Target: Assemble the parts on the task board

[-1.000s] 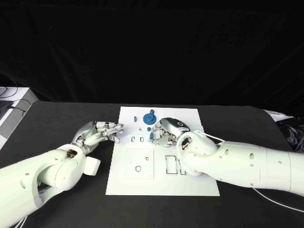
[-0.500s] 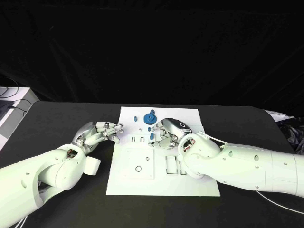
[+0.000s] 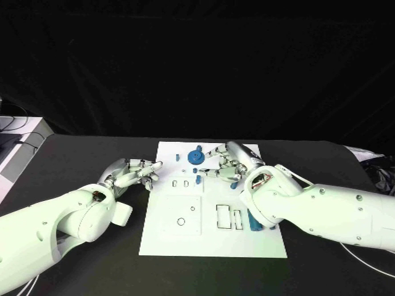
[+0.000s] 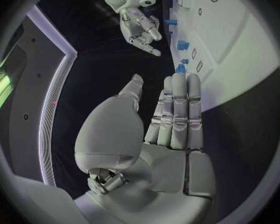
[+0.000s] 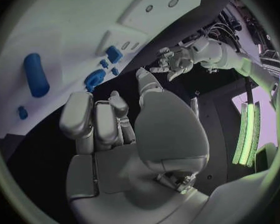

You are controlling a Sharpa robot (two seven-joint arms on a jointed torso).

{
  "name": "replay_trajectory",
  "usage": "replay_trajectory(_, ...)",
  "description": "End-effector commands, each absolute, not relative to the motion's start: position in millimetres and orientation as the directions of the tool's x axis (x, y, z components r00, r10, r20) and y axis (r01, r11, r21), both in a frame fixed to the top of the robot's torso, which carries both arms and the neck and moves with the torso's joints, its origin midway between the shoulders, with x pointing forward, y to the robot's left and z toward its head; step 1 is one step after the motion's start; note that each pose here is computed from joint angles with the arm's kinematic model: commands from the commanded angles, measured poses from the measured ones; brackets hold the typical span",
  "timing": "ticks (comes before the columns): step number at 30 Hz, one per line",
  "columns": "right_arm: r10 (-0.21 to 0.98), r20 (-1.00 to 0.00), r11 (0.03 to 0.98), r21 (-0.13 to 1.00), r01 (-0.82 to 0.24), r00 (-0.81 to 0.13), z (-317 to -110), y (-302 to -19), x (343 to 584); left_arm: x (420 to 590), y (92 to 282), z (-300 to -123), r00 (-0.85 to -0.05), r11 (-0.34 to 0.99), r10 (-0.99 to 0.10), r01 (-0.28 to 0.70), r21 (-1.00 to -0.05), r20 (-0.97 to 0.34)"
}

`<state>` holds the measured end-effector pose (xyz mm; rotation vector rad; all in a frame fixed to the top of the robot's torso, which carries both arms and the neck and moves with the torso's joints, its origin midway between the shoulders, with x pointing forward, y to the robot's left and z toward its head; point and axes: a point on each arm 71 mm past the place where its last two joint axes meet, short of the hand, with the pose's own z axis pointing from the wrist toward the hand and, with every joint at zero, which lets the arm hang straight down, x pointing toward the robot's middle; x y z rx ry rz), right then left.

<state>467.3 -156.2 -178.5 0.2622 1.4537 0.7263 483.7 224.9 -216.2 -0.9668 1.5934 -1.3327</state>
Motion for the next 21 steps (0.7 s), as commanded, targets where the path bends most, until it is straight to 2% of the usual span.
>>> replay_trajectory(1, 0.682, -0.729, 0.691, 0.667, -0.279, -0.057, -168, -164, 471, 487.0, 220.3, -218.4, -0.419, 0.306, -0.874, -0.077, -0.949, -0.247)
replay_trajectory(7, 0.729, -0.68, 0.647, 0.723, -0.24, -0.082, -152, -187, 483, 500.8, 208.6, -205.3, -0.479, 0.484, -0.777, -0.039, -0.874, -0.408)
replay_trajectory(13, 0.755, -0.651, 0.631, 0.754, -0.18, -0.077, -143, -211, 495, 514.0, 186.8, -190.5, -0.538, 0.651, -0.63, 0.026, -0.758, -0.56)
replay_trajectory(21, 0.762, -0.642, 0.63, 0.765, -0.136, -0.081, -142, -226, 500, 529.8, 155.0, -183.4, -0.612, 0.798, -0.453, 0.046, -0.601, -0.648)
